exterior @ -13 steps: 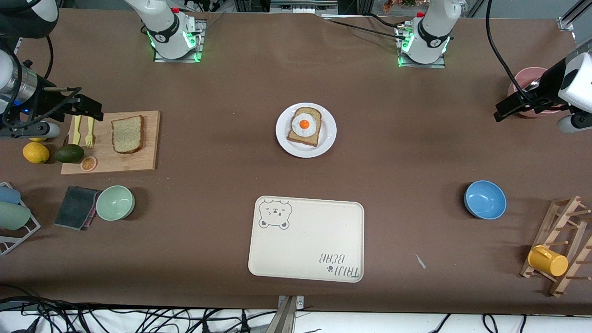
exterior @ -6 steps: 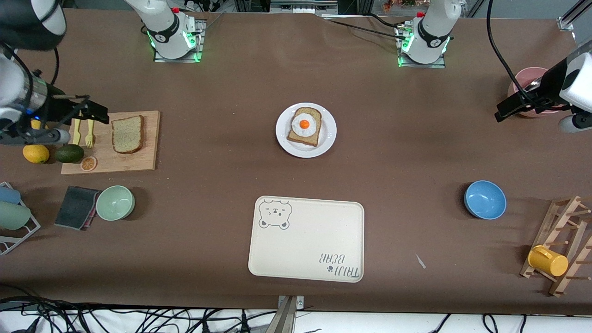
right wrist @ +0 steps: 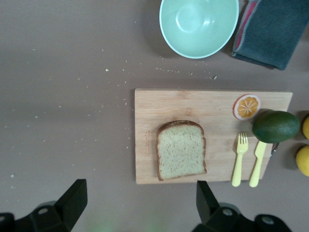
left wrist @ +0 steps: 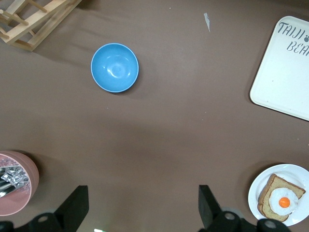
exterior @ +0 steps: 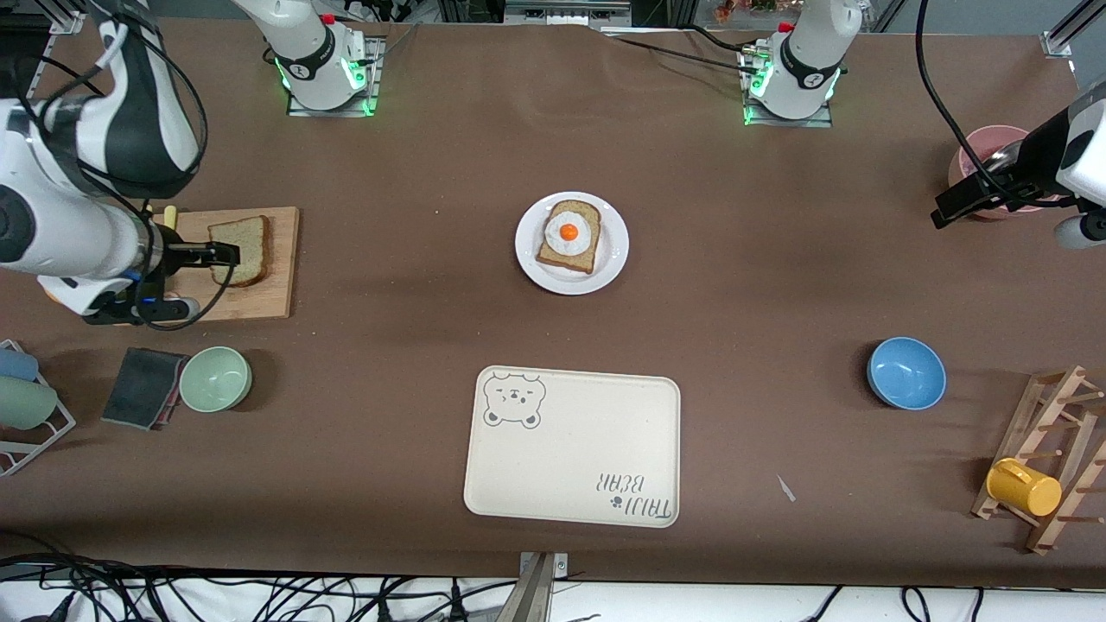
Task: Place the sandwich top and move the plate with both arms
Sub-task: 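Reach the right gripper down to the bread slice on the cutting board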
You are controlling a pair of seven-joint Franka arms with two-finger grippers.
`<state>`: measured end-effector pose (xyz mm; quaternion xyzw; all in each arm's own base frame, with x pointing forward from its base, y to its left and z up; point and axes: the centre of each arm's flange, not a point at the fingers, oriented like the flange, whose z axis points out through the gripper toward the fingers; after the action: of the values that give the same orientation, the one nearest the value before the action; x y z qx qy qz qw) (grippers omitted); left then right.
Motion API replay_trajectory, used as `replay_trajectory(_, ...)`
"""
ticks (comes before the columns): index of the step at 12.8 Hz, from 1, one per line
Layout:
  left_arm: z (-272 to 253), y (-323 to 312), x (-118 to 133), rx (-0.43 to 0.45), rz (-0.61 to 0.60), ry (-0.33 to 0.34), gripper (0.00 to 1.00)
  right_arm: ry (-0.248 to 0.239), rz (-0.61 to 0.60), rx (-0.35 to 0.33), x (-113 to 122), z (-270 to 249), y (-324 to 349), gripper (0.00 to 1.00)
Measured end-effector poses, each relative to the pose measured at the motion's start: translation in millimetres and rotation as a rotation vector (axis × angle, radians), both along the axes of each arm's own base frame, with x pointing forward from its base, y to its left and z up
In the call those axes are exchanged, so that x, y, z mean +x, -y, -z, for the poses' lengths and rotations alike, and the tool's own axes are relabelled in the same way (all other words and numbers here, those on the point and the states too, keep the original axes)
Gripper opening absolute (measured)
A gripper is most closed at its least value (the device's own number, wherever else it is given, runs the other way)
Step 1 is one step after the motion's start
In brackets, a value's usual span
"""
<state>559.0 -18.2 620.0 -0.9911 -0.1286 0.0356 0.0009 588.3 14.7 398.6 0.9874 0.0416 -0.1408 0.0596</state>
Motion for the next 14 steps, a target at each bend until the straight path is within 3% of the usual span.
replay_trajectory(3, 0.0, 0.1, 0.0, 0.000, 0.000, 0.000, 1.00, 0.043, 0.011, -0.009, -23.1, 56.4, -1.5, 1.00)
replay_trajectory(6, 0.0, 0.1, 0.0, 0.000, 0.000, 0.000, 1.00, 0.074, 0.021, -0.132, -55.6, 114.4, 2.2, 1.00)
replay_trajectory(8, 0.0, 0.0, 0.0, 0.000, 0.000, 0.000, 1.00, 0.056, 0.019, -0.199, -70.2, 138.2, 4.7, 1.00)
replay_trajectory(14, 0.0, 1.5, -0.1, 0.000, 0.002, 0.000, 1.00, -0.023, 0.064, -0.259, -83.8, 199.4, 3.3, 0.97)
